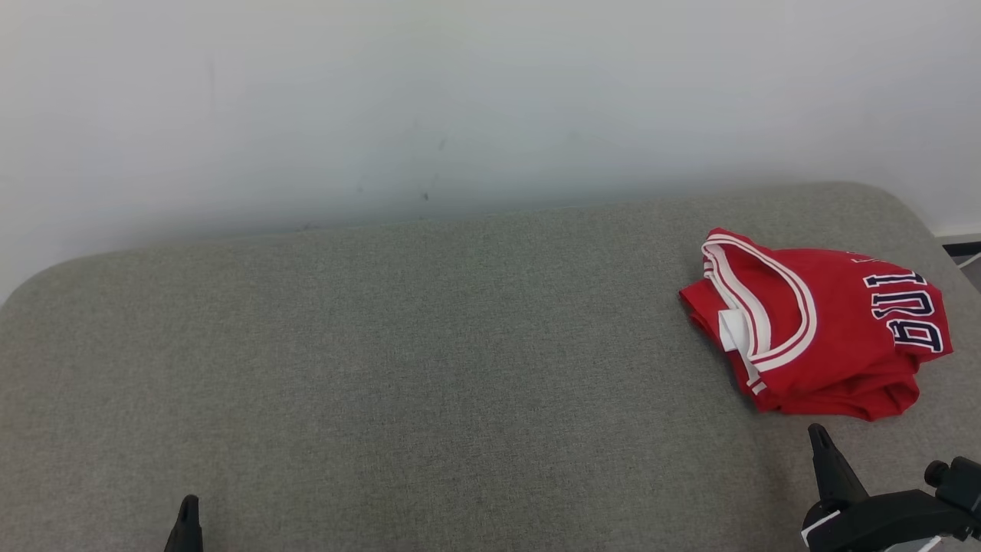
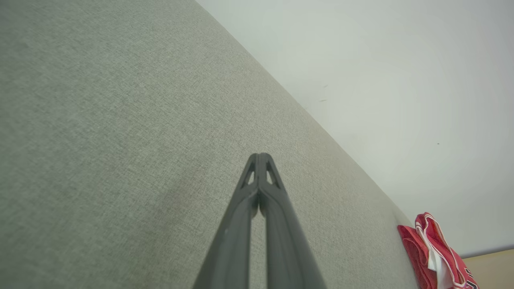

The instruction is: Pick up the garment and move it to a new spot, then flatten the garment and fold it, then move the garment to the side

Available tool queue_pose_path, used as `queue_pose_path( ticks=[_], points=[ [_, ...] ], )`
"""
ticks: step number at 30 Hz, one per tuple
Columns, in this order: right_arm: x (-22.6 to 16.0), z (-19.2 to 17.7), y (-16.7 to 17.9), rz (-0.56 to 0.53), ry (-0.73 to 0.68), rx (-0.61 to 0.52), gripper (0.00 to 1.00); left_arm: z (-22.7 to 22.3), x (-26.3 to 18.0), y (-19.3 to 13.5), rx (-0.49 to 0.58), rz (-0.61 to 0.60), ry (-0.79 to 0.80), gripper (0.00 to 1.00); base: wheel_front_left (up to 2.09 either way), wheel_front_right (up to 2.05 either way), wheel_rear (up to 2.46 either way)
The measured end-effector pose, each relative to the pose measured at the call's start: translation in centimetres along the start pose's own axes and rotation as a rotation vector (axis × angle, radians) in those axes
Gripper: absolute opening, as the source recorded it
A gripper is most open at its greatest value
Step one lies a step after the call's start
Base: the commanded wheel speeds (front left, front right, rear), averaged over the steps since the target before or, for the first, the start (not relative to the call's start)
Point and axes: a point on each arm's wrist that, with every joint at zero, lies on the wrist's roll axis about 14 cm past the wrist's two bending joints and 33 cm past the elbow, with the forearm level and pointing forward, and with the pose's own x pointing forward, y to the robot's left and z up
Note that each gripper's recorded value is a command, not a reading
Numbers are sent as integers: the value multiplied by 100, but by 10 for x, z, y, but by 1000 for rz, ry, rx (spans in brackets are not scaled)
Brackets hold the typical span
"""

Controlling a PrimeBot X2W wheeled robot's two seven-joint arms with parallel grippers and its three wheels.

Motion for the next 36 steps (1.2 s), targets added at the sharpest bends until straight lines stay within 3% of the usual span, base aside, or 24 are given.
queue_pose_path(
  ticks=[36],
  points=[
    [17, -3, 17, 50, 30, 559, 0, 16, 19, -16, -556, -76, 9, 0, 0, 0, 0]
  ],
)
